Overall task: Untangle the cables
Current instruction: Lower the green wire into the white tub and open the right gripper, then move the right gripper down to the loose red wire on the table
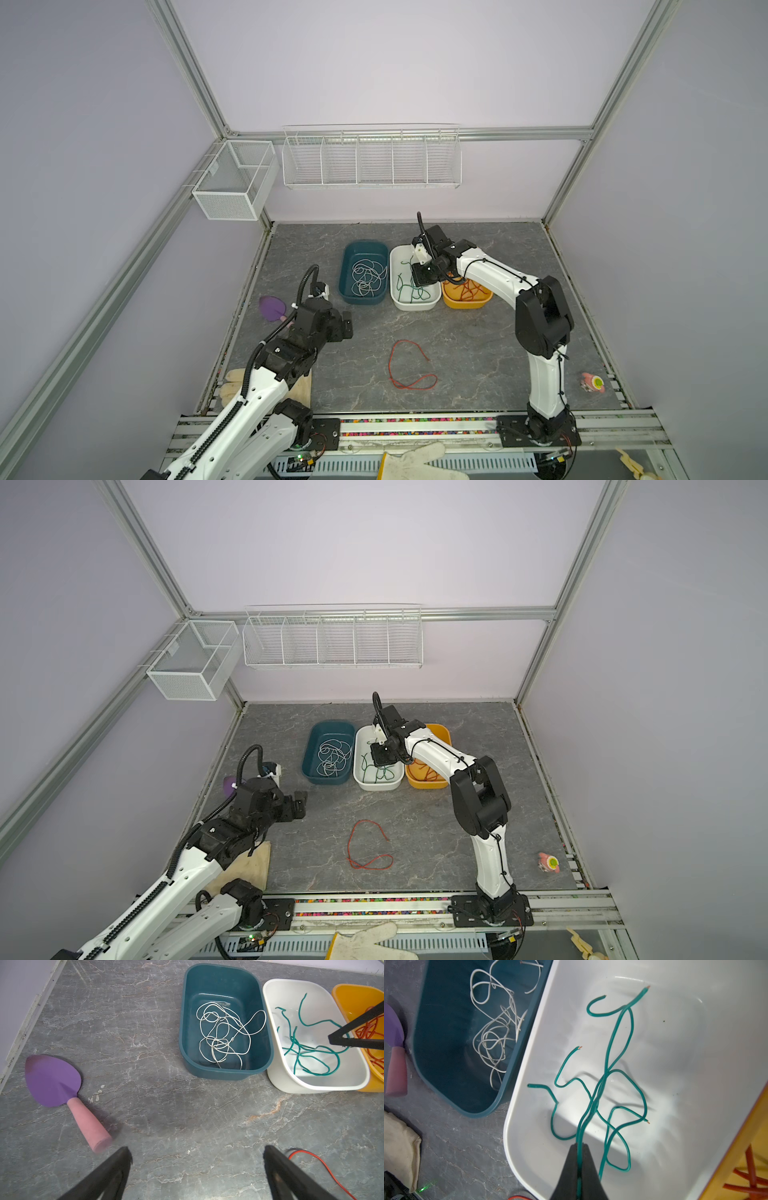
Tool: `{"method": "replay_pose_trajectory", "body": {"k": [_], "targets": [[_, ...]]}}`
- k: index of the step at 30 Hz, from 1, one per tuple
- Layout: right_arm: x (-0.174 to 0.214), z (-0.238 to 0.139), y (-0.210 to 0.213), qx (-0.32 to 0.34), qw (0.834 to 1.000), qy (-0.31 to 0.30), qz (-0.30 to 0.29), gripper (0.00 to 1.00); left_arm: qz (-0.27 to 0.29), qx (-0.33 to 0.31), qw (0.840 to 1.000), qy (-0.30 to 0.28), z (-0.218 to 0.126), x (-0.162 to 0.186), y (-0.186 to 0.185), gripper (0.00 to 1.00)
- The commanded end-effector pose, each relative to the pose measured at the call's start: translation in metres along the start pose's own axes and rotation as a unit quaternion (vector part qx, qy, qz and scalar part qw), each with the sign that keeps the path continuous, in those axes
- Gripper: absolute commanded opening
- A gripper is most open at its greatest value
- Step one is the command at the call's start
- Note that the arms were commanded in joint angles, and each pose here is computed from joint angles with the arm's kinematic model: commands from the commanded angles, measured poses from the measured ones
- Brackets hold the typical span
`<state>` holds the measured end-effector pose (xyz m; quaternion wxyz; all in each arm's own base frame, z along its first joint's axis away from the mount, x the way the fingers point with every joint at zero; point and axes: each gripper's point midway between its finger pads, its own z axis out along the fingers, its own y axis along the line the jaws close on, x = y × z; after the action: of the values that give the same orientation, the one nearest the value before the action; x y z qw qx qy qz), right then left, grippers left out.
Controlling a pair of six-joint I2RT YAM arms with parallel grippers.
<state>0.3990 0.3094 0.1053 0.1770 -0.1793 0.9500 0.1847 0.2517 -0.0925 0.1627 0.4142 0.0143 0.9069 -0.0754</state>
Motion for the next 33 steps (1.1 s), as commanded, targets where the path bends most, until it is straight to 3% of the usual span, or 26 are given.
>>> {"method": "replay_pose_trajectory", "body": {"k": [1,6,17,23,33], "targets": [[-0.003,0.004,0.0,-0.002,1.0,-0.001,-0.004,0.07,0.001,0.006,1.0,0.0,0.0,0.003,-0.002,0.99],[-0.006,-0.007,0.004,-0.008,1.0,-0.009,-0.005,0.15,0.002,0.005,1.0,0.002,0.001,0.004,-0.002,0.99],[0.007,-0.055,0.013,-0.016,0.999,-0.04,-0.015,0.5,0.002,0.004,1.0,0.0,0.0,0.003,-0.001,0.99],[0.053,-0.079,0.029,-0.036,0.997,-0.048,-0.041,0.66,0.003,0.005,1.0,0.001,0.001,0.004,-0.002,0.99],[0.168,-0.095,0.054,-0.066,0.992,-0.017,-0.109,0.95,0.004,0.01,1.0,0.004,0.001,0.005,-0.003,0.99]]}}
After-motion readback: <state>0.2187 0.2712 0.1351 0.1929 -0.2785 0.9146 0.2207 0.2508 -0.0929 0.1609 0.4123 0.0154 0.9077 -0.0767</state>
